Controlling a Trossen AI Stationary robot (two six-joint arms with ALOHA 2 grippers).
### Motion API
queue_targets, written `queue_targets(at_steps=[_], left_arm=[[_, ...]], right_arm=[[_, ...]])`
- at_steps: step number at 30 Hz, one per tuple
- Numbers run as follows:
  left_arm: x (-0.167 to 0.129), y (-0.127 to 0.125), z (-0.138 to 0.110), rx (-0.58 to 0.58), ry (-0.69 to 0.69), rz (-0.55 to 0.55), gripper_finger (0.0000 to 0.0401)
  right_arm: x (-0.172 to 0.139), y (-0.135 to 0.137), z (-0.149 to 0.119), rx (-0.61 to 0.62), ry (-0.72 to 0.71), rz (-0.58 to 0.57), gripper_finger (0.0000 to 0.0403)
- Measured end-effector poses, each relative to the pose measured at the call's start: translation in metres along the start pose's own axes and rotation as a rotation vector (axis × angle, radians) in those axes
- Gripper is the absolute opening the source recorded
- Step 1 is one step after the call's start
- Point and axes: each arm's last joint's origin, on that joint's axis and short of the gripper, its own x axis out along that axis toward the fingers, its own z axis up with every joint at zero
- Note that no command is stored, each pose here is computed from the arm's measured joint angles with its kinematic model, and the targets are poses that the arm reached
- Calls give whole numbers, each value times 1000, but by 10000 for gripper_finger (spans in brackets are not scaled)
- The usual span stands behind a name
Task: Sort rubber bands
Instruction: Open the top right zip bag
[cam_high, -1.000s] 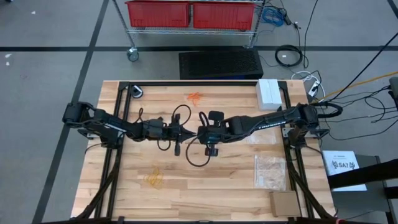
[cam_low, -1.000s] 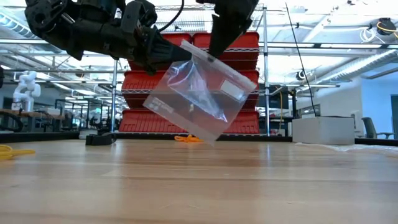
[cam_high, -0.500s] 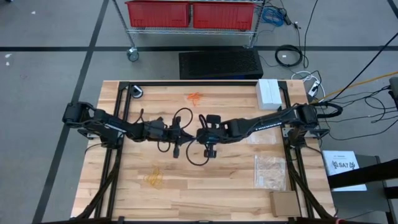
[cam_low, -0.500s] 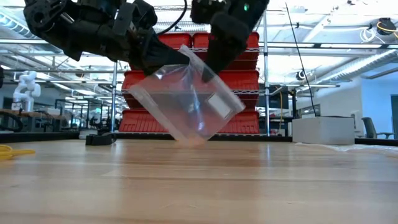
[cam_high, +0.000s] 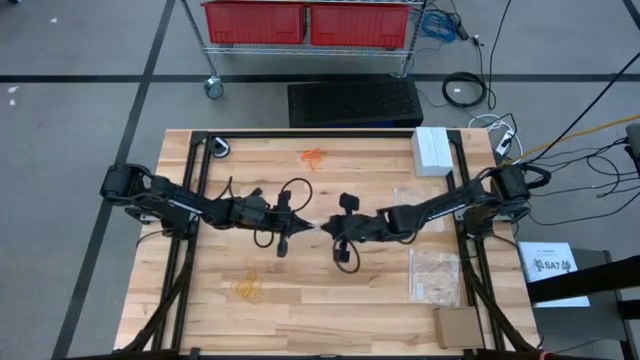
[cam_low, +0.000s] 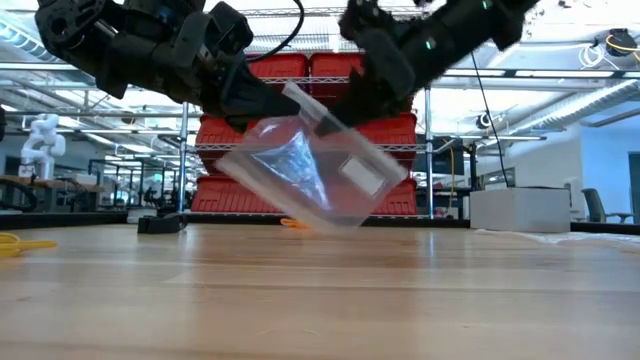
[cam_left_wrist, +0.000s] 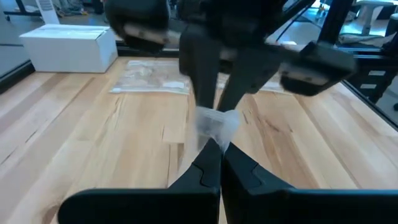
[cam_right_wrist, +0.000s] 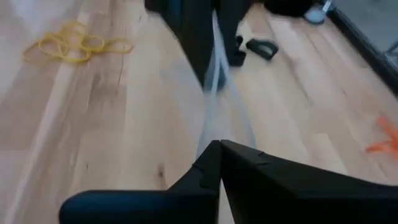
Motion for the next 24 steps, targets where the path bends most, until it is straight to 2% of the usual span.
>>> queue_targets(at_steps=[5,10,13,16,22,24], left_arm=[[0,0,0,20,0,1,0],[0,0,0,23,-2,3,0],[0,0,0,23,-2,3,0],[0,0,0,23,-2,3,0],[0,0,0,23,-2,2,0],[0,0,1,23,-5,2,0]], right_arm=[[7,-14,7,174,-24,-4,16],[8,-15,9,114,-12,20,19],[10,-13,7,144,3,69,31],[12,-12,6,155,11,96,67],[9,-5,7,139,1,114,167],[7,-2,13,117,-12,120,184]])
